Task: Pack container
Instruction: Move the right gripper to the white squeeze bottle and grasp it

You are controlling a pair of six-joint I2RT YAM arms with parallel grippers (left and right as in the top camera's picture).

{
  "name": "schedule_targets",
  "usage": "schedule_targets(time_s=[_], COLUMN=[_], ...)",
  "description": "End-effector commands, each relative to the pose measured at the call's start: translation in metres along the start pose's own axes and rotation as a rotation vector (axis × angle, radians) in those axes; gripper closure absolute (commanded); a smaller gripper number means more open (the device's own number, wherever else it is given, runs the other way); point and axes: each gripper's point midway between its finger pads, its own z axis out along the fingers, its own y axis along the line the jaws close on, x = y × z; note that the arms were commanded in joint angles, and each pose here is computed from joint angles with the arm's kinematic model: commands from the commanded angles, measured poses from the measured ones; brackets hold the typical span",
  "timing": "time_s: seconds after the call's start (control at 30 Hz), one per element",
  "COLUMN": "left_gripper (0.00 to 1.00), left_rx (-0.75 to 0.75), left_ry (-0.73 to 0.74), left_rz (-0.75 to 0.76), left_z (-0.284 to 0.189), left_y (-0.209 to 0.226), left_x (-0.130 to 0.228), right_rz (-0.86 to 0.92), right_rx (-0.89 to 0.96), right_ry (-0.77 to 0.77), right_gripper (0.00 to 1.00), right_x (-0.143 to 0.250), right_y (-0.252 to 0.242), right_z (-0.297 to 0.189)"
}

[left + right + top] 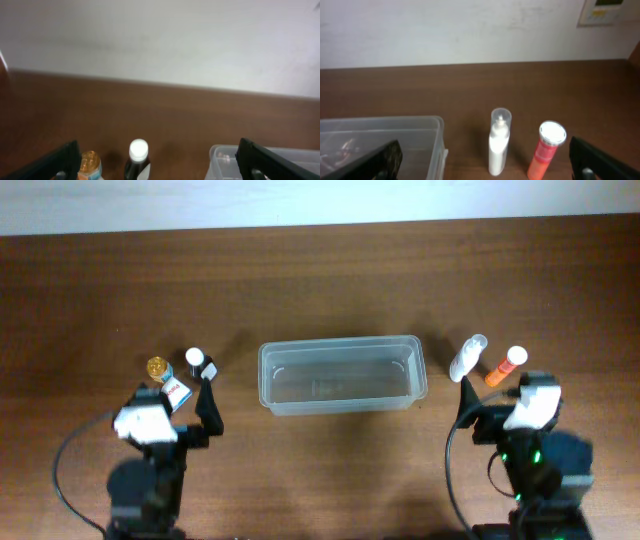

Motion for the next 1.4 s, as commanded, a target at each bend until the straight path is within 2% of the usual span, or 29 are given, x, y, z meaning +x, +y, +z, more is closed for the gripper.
schedule_targets(time_s=[0.0,0.17,0.3,0.37,0.43,0.53,0.73,1.0,1.17,1.33,1.37], left_gripper=[0.01,0.01,0.01,0.01,0.01,0.01,0.01,0.01,0.01,0.01,0.01], left_rx=[-0.025,-0.007,0.017,0.017,0.028,0.054,0.06,0.06,0.06,0.06,0.06], left_ry=[0.121,0.435,0.645,0.749,0.808,0.851,0.852,0.852,0.853,0.853,0.853], left_rz=[-0.007,0.026,0.03,0.025,0.017,0.002,0.0,0.0,0.0,0.0,0.0], left_z=[0.028,0.067,0.08,0.085,0.087,0.085,0.085,0.085,0.085,0.085,0.085], left_y=[-0.001,-0.012,-0.02,-0.022,-0.025,-0.031,-0.032,-0.032,-0.032,-0.032,-0.032], left_x=[-0.014,-0.007,0.003,0.007,0.01,0.013,0.013,0.013,0.014,0.014,0.014], right_rz=[0.013,0.025,0.034,0.043,0.052,0.048,0.041,0.041,0.049,0.085,0.093], right_rx=[0.006,0.015,0.018,0.019,0.012,0.013,0.031,0.051,0.061,0.086,0.092], right_ry=[0.109,0.382,0.591,0.748,0.851,0.929,0.952,1.084,1.129,1.128,1.127], right_gripper=[0.02,0.02,0.02,0.02,0.02,0.02,0.02,0.0,0.04,0.08,0.12], right_x=[-0.027,-0.042,-0.038,-0.031,-0.025,-0.016,0.001,0.05,0.07,0.073,0.073], right_y=[0.0,0.0,0.0,0.0,0.002,0.001,-0.005,-0.011,-0.012,-0.02,-0.022], right_z=[0.012,0.036,0.049,0.056,0.061,0.074,0.109,0.142,0.154,0.158,0.158])
